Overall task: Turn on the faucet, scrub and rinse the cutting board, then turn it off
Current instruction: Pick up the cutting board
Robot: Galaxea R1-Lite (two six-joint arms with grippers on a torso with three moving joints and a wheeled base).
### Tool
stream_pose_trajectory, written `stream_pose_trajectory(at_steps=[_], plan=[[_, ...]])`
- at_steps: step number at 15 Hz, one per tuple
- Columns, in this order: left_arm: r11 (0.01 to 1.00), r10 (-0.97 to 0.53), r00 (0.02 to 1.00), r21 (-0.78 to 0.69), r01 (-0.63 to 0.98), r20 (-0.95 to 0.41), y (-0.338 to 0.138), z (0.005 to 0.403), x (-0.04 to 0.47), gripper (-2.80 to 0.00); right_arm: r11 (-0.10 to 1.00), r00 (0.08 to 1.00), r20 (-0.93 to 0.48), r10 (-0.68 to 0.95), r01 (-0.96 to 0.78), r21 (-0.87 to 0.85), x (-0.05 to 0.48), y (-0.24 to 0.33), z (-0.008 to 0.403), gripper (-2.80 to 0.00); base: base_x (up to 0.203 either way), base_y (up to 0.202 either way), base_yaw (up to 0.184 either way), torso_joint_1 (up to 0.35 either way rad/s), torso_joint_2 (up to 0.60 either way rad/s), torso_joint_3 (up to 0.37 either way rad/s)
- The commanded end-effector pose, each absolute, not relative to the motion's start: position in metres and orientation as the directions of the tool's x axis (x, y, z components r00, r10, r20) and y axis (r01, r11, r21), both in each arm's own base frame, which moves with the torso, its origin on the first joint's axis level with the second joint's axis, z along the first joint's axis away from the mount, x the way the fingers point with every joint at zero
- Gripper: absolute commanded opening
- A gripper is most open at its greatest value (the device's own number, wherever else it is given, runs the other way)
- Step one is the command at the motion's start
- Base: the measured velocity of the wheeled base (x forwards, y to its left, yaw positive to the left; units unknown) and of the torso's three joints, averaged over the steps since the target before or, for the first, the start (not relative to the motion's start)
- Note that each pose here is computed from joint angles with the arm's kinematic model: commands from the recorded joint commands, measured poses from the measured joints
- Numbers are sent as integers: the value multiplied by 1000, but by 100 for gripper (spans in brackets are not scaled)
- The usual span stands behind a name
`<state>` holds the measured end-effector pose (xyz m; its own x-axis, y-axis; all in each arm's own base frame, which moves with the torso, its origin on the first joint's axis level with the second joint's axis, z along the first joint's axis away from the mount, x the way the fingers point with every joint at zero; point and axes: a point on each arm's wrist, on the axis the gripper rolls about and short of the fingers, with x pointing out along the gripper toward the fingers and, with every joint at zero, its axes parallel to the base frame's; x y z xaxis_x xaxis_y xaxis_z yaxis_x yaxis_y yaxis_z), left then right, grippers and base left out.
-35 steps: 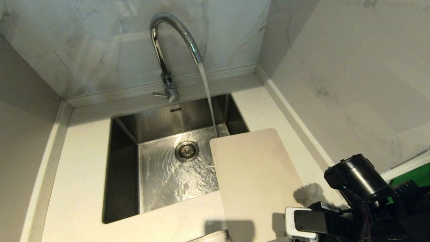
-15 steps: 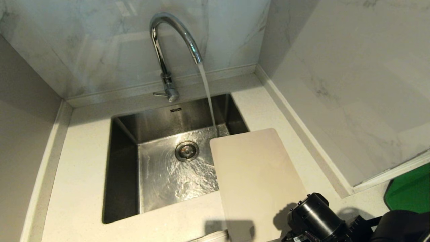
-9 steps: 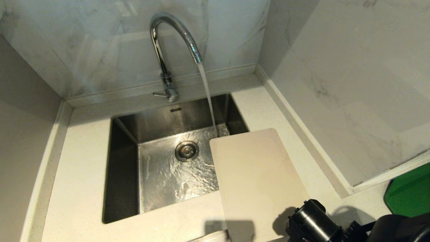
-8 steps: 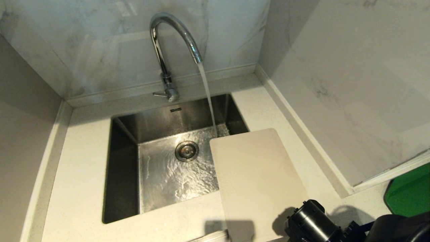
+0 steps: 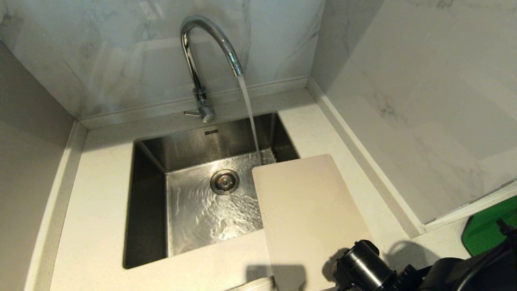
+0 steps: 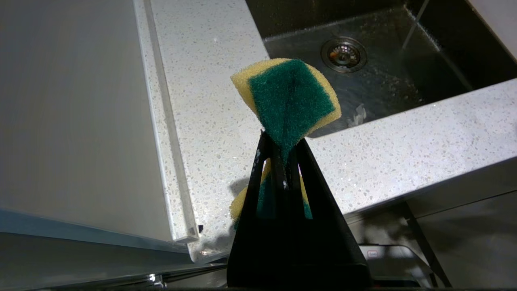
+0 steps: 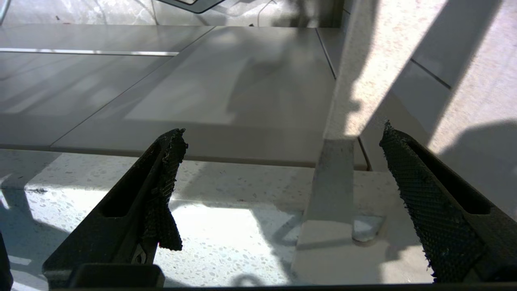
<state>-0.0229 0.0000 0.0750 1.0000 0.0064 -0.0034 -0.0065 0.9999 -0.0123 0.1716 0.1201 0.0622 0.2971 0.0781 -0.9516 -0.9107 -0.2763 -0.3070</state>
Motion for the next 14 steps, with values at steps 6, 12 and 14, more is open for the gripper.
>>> stream_pose_trajectory(at_steps=[6,12,14], plan=[[1000,6,1000,-12,-6,-8,0,74,-23,-280,-285,281,-959,32,-917,-278,185,128,40,0,0,0,0,0,0,0],[1000,7,1000,-12,-8,-8,0,74,-23,-280,-287,264,-964,20,-922,-258,190,132,23,0,0,0,0,0,0,0],[1000,6,1000,-12,-6,-8,0,74,-23,-280,-269,277,-961,23,-924,-273,195,135,16,0,0,0,0,0,0,0]])
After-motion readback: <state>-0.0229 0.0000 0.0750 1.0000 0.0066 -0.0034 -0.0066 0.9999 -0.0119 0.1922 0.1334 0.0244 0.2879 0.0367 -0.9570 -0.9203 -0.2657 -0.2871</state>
